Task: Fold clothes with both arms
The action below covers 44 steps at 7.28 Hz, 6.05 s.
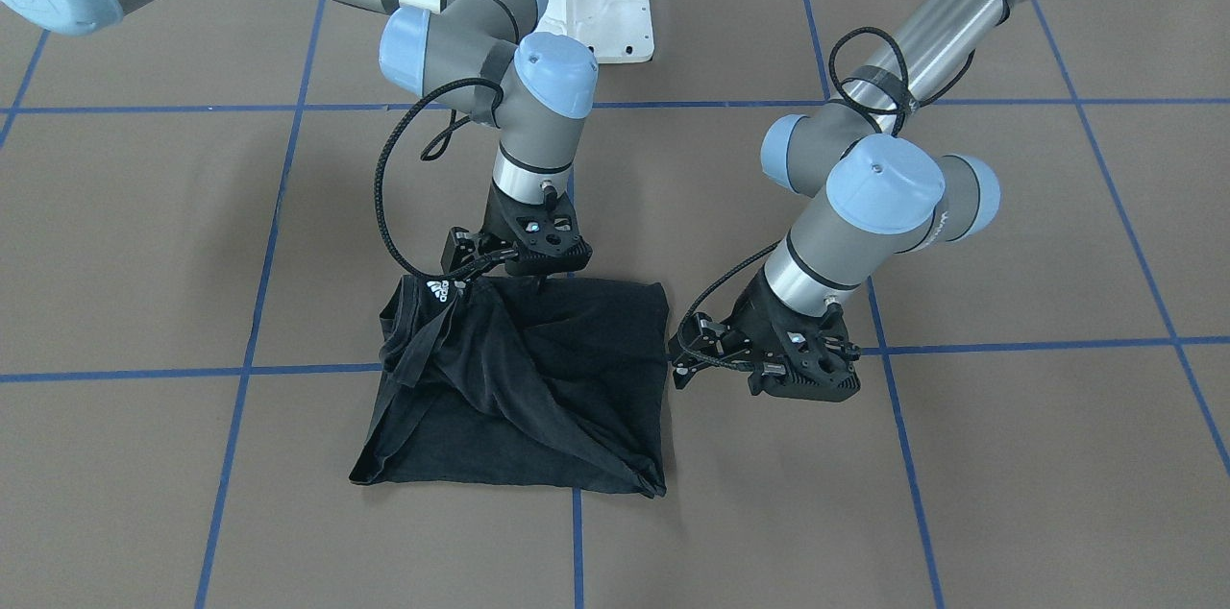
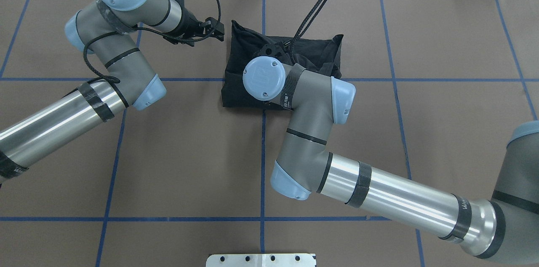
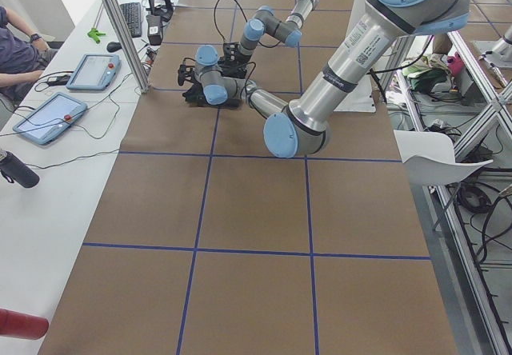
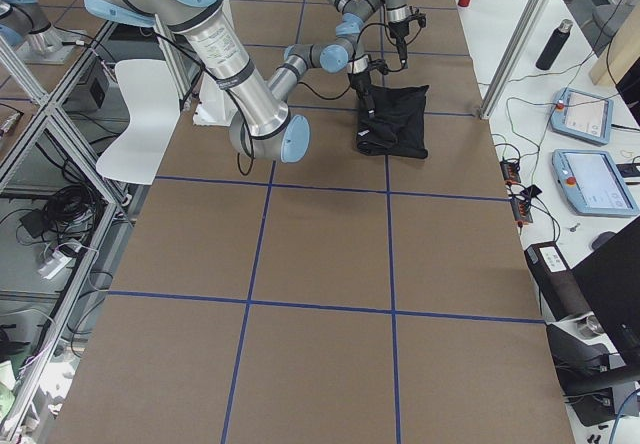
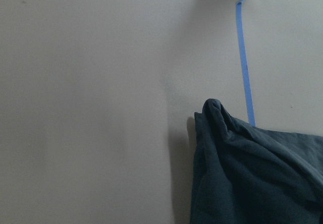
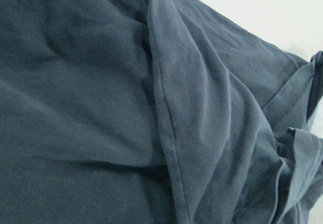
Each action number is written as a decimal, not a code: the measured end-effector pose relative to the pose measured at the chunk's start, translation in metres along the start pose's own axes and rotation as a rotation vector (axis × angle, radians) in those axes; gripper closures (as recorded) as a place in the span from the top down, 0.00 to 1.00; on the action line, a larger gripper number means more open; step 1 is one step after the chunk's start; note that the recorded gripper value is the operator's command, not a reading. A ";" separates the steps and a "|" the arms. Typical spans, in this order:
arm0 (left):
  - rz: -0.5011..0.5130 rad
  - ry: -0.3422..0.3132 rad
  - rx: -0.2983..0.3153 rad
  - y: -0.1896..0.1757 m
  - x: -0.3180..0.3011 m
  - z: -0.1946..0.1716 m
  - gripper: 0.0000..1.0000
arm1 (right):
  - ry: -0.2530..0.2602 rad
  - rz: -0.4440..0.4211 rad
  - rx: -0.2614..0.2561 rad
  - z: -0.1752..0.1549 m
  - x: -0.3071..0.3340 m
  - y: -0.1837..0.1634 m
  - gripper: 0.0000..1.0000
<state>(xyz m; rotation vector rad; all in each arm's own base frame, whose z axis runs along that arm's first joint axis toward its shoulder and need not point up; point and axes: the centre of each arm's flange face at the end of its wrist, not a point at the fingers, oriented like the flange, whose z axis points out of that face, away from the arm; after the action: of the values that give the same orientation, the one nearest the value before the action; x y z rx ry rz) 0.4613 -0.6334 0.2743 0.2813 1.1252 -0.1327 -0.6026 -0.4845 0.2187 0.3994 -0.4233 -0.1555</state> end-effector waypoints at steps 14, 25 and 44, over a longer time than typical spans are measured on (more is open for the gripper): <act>-0.005 -0.002 0.000 0.000 0.000 0.001 1.00 | 0.118 -0.172 0.080 0.084 0.111 -0.090 0.72; 0.188 -0.175 -0.105 0.026 -0.037 -0.117 1.00 | -0.194 -0.035 -0.241 0.069 0.328 -0.133 1.00; 0.149 -0.322 -0.245 0.170 -0.564 -0.392 1.00 | -0.268 0.206 -0.361 0.027 0.719 0.323 1.00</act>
<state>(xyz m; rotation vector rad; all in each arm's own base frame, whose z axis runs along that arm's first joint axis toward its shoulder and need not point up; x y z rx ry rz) -0.0798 -0.3784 0.6530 0.1185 0.7879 0.0896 0.0549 -0.3633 0.6375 -0.0228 -0.6840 -0.0819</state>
